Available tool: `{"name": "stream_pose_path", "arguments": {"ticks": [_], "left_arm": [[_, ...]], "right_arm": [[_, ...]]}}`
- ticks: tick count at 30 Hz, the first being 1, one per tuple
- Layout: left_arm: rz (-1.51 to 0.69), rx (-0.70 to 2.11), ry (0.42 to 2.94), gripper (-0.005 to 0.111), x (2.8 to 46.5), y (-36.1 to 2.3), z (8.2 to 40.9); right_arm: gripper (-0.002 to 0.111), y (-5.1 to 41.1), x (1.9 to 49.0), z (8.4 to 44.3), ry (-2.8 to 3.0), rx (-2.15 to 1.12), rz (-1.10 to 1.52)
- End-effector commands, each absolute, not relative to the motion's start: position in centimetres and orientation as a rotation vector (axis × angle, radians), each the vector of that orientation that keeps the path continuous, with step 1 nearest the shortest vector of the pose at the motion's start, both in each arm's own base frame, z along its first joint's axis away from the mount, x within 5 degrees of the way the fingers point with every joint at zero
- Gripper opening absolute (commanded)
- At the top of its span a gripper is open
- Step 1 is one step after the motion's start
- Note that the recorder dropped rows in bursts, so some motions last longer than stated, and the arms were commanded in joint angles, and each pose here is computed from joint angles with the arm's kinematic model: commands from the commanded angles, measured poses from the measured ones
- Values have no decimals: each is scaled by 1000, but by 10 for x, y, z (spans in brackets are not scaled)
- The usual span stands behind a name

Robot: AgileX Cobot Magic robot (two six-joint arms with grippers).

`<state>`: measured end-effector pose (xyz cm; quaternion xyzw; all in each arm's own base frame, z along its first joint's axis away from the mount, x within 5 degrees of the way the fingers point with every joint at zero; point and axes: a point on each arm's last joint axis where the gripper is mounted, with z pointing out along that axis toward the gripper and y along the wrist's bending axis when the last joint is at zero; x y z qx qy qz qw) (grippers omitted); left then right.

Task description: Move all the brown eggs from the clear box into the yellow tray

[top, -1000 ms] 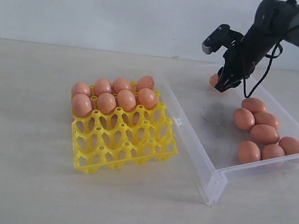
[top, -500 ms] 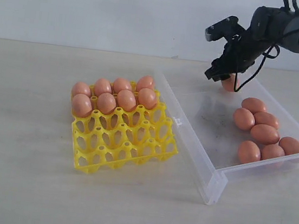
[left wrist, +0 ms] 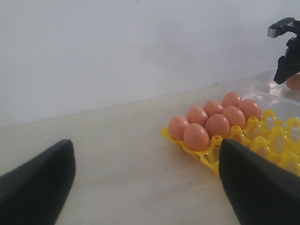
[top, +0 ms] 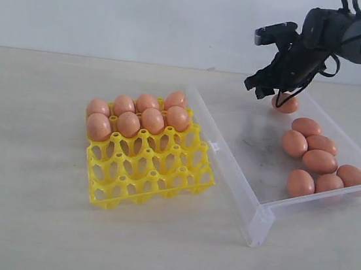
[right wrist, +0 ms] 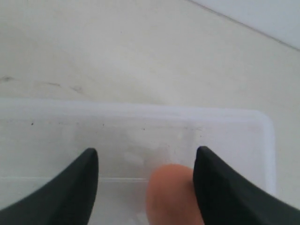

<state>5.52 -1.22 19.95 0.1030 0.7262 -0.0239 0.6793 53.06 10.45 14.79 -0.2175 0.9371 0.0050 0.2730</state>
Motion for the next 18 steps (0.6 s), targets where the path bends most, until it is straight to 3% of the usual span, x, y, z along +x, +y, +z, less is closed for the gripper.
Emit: {"name": "stream_pose_path", "arguments": {"ticks": [1,6,13,18], "left_arm": [[-70,225,1631,78,55,-13,198],[-70,225,1631,78,55,-13,198],[-70,225,1631,78,55,-13,198],[-70,225,1631,78,55,-13,198]], "right_arm": [[54,99,525,149,2544,-791,-91],[54,93,524,150,2562,-831,-188],[54,96,520,185,2525,-723,-143],[54,92,514,181,2643,-607,-124]]}}
